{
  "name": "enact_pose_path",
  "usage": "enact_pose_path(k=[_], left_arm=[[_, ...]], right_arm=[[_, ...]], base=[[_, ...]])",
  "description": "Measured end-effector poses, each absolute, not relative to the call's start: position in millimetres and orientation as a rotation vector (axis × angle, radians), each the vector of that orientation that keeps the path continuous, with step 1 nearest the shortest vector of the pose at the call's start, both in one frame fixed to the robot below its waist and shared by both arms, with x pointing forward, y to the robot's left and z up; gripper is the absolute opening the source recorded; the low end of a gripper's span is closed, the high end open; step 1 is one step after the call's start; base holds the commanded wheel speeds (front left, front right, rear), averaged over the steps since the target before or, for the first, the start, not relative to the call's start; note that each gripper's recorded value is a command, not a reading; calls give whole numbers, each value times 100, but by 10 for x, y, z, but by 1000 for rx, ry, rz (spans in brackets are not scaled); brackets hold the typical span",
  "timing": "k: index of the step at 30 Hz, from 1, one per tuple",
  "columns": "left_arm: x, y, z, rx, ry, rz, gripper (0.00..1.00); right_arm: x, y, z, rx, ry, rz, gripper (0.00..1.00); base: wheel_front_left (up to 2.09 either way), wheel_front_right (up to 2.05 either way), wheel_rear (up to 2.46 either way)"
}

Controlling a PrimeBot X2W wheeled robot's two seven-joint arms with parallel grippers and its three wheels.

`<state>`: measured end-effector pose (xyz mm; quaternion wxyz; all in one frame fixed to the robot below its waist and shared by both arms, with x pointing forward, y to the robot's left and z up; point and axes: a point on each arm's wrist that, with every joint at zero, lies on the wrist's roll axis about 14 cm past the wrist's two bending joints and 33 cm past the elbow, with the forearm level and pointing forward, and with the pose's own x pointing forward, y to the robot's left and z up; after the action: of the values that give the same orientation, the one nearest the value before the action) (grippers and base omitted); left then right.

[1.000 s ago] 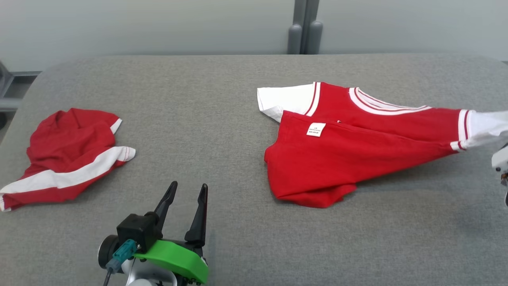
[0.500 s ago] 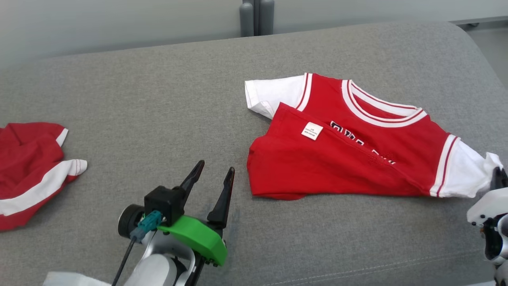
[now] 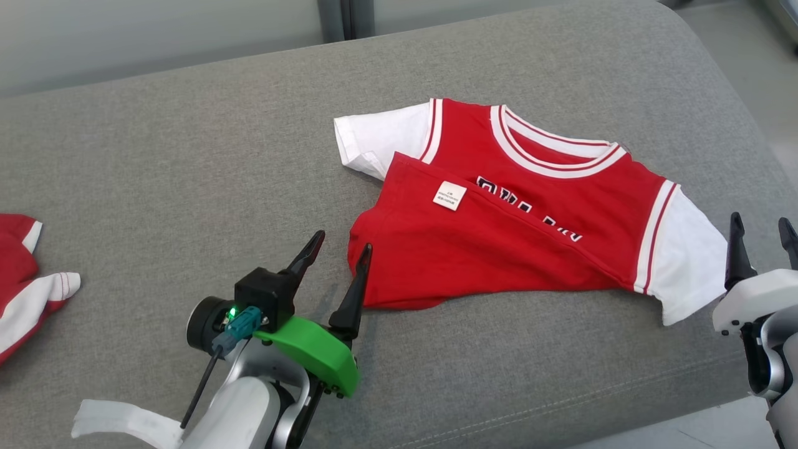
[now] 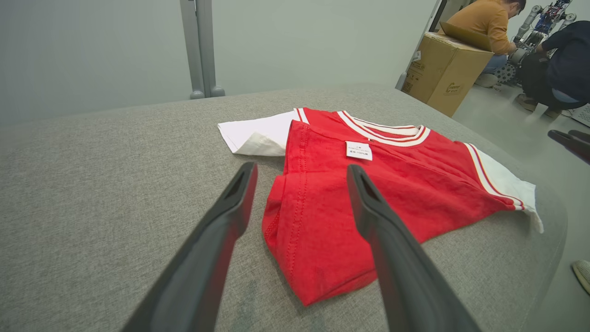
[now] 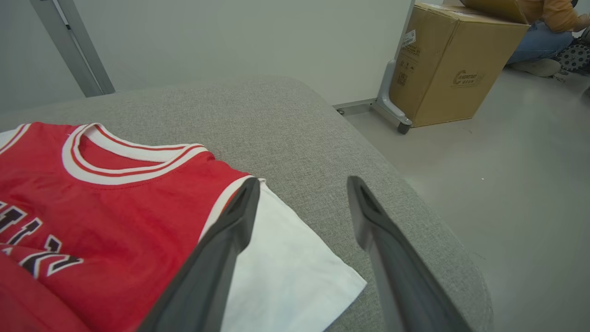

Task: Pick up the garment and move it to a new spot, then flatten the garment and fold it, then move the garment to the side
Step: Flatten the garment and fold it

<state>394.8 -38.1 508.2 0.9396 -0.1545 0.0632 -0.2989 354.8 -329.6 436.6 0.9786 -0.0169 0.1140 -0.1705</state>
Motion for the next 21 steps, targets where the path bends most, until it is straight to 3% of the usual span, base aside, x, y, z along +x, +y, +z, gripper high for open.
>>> enact_pose_path(k=[13,21], left_arm=[[4076,-688,5139,-298,114,-697,100],[4172,-856,5078,-251,128,-753,100]], right_arm=[[2988,-3527,3990,-92,374,-434,100],[2993,-3436,3802,-60,425,-449,100]], base=[[0,0,0],[0,0,0]])
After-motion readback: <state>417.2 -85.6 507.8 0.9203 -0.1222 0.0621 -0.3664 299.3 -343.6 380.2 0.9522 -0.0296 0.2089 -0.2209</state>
